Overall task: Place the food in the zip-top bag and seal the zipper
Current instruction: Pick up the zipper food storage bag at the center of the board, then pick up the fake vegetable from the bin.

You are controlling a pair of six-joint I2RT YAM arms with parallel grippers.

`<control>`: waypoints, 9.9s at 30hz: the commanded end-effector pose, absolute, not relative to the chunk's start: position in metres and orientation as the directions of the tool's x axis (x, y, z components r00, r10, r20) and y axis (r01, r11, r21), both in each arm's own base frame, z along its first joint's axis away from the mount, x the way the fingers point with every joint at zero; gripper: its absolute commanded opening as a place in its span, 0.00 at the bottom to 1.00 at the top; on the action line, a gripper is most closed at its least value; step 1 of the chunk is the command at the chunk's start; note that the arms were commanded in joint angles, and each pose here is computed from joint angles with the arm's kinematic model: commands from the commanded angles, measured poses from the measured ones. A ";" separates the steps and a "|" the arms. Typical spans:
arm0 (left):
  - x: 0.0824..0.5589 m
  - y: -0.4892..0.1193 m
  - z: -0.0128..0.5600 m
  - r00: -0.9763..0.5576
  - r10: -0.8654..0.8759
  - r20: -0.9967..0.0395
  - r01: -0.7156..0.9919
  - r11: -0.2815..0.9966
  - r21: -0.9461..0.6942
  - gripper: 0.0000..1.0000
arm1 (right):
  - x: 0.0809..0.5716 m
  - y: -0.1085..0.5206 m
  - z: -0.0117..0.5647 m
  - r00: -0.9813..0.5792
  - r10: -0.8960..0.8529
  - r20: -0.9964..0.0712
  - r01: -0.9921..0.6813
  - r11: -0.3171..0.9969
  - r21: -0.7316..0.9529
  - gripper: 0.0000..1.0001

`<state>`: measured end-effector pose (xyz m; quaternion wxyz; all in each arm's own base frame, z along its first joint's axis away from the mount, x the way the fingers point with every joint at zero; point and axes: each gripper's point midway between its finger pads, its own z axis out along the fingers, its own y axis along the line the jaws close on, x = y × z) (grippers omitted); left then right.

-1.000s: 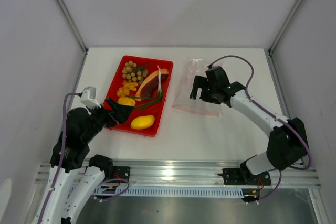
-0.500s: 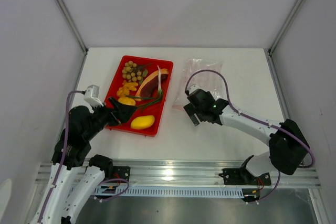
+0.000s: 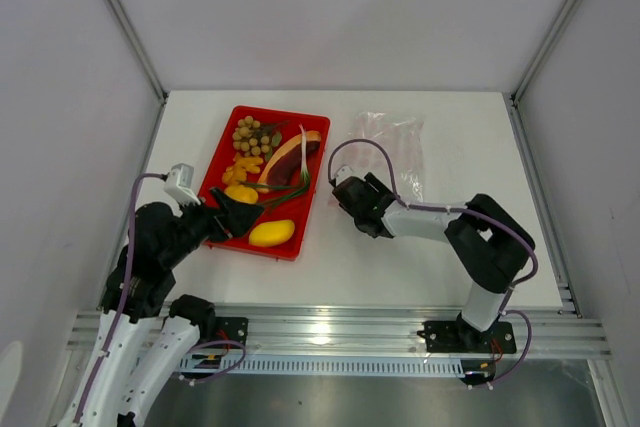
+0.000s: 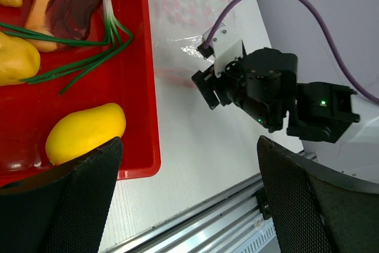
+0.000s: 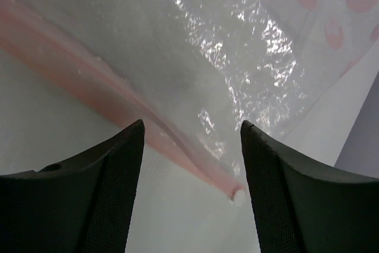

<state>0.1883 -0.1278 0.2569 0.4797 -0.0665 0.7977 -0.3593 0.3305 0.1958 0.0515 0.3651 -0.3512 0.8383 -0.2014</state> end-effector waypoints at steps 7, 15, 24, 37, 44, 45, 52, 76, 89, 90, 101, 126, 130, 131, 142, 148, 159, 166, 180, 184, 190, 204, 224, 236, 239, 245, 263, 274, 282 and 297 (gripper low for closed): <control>0.184 -0.123 0.272 -0.491 -0.432 -0.756 0.271 0.750 -0.604 0.95 | 0.376 0.220 0.067 -0.376 -0.735 -0.564 -0.321 0.674 -0.665 0.20; 0.185 -0.118 0.265 -0.496 -0.435 -0.752 0.235 0.766 -0.599 0.93 | 0.346 0.205 0.109 -0.537 -0.539 -0.649 -0.207 0.830 -0.518 0.00; 0.183 -0.167 0.256 -0.617 -0.411 -0.671 0.358 0.613 -0.704 0.73 | 0.283 0.221 0.184 -0.660 -0.154 -0.735 -0.232 0.973 0.004 0.00; 0.270 -0.135 0.257 -0.562 -0.309 -0.767 0.127 0.884 -0.449 0.78 | 0.281 0.219 0.198 -0.680 -0.093 -0.727 -0.244 0.964 0.106 0.00; 0.347 -0.128 0.246 -0.626 -0.336 -0.704 0.094 0.863 -0.496 0.79 | 0.284 0.209 0.225 -0.639 -0.049 -0.768 -0.309 0.930 0.198 0.00; 0.355 -0.131 0.245 -0.637 -0.336 -0.693 0.111 0.850 -0.515 0.79 | 0.282 0.211 0.225 -0.644 -0.048 -0.763 -0.325 0.921 0.217 0.00; 0.426 -0.148 0.207 -0.696 -0.204 -0.689 0.205 0.863 -0.462 0.73 | 0.281 0.205 0.225 -0.652 -0.047 -0.757 -0.333 0.915 0.230 0.00; 0.447 -0.124 0.077 -0.907 -0.151 -0.392 -0.063 0.972 -0.226 0.69 | 0.271 0.203 0.230 -0.609 -0.030 -0.793 -0.405 0.871 0.278 0.00; 0.444 -0.130 0.059 -0.940 -0.088 -0.330 -0.035 0.986 -0.164 0.49 | 0.268 0.202 0.240 -0.592 -0.006 -0.806 -0.409 0.864 0.295 0.00; 0.441 -0.130 0.054 -0.947 -0.082 -0.311 -0.034 0.987 -0.157 0.49 | 0.267 0.203 0.240 -0.594 -0.006 -0.805 -0.409 0.863 0.296 0.00; 0.419 -0.124 0.051 -0.981 -0.057 -0.187 -0.045 0.997 -0.065 0.51 | 0.262 0.203 0.249 -0.576 0.000 -0.818 -0.427 0.853 0.300 0.00; 0.416 -0.127 0.049 -0.958 -0.076 -0.276 -0.065 0.997 -0.047 0.55 | 0.256 0.202 0.257 -0.556 0.000 -0.831 -0.448 0.842 0.300 0.00; 0.417 -0.134 0.050 -0.959 -0.059 -0.277 -0.044 0.997 -0.063 0.54 | 0.254 0.201 0.260 -0.551 0.005 -0.834 -0.448 0.841 0.301 0.00; 0.414 -0.135 0.047 -0.964 -0.054 -0.261 -0.041 0.998 -0.055 0.54 | 0.254 0.201 0.260 -0.551 0.004 -0.834 -0.450 0.841 0.301 0.00; 0.408 -0.137 0.045 -0.973 0.036 -0.230 0.024 0.998 0.055 0.34 | 0.250 0.198 0.273 -0.535 0.010 -0.845 -0.453 0.840 0.297 0.00; 0.408 -0.136 0.044 -0.975 0.049 -0.219 0.028 0.995 0.095 0.10 | 0.245 0.198 0.283 -0.521 0.013 -0.853 -0.460 0.838 0.294 0.00; 0.406 -0.127 0.048 -0.952 -0.003 -0.306 -0.039 0.993 0.110 0.01 | 0.236 0.196 0.291 -0.514 0.015 -0.857 -0.463 0.837 0.292 0.00; 0.410 -0.141 0.094 -0.905 -0.012 -0.425 -0.008 1.000 -0.011 0.01 | 0.237 0.195 0.291 -0.508 0.027 -0.861 -0.448 0.845 0.291 0.00; 0.419 -0.143 0.070 -0.959 -0.068 -0.276 -0.082 0.996 0.037 0.94 | 0.232 0.192 0.293 -0.496 0.018 -0.868 -0.454 0.847 0.277 0.00; 0.420 -0.141 0.062 -0.962 -0.064 -0.265 -0.082 0.995 0.057 0.95 | 0.231 0.194 0.289 -0.494 0.020 -0.869 -0.462 0.841 0.282 0.00; 0.425 -0.150 0.055 -0.966 -0.056 -0.252 -0.067 0.997 0.035 0.94 | 0.231 0.194 0.286 -0.495 0.024 -0.869 -0.464 0.838 0.288 0.00; 0.416 -0.166 0.036 -0.983 0.002 -0.183 0.000 1.000 0.012 0.99 | 0.229 0.191 0.290 -0.483 0.033 -0.875 -0.464 0.838 0.288 0.00; 0.409 -0.158 0.059 -0.958 -0.082 -0.275 -0.088 0.996 0.010 0.09 | 0.225 0.190 0.290 -0.499 0.040 -0.866 -0.456 0.838 0.301 0.00; 0.396 -0.137 0.114 -0.885 -0.137 -0.446 -0.153 0.988 0.001 0.01 | 0.224 0.194 0.279 -0.543 0.044 -0.839 -0.437 0.838 0.327 0.00; 0.392 -0.137 0.123 -0.871 -0.134 -0.473 -0.146 0.989 -0.012 0.01 | 0.224 0.198 0.277 -0.556 0.050 -0.830 -0.435 0.833 0.341 0.00; 0.381 -0.171 0.116 -0.902 -0.069 -0.425 -0.015 0.992 -0.129 0.19 | 0.224 0.200 0.276 -0.561 0.049 -0.827 -0.438 0.830 0.346 0.00; 0.351 -0.203 0.062 -0.925 0.082 -0.371 0.096 0.995 -0.019 0.74 | 0.221 0.199 0.271 -0.561 0.043 -0.826 -0.441 0.829 0.343 0.00; 0.372 -0.168 0.063 -0.908 0.204 -0.367 0.119 0.963 0.240 0.78 | 0.221 0.197 0.269 -0.554 0.038 -0.832 -0.444 0.832 0.334 0.00; 0.384 -0.164 0.071 -0.878 0.274 -0.393 0.165 0.943 0.289 0.73 | 0.224 0.201 0.264 -0.559 0.034 -0.828 -0.445 0.830 0.335 0.00; 0.391 -0.180 0.083 -0.801 0.379 -0.463 0.289 0.922 0.256 0.83 | 0.225 0.208 0.257 -0.576 0.018 -0.817 -0.461 0.819 0.343 0.00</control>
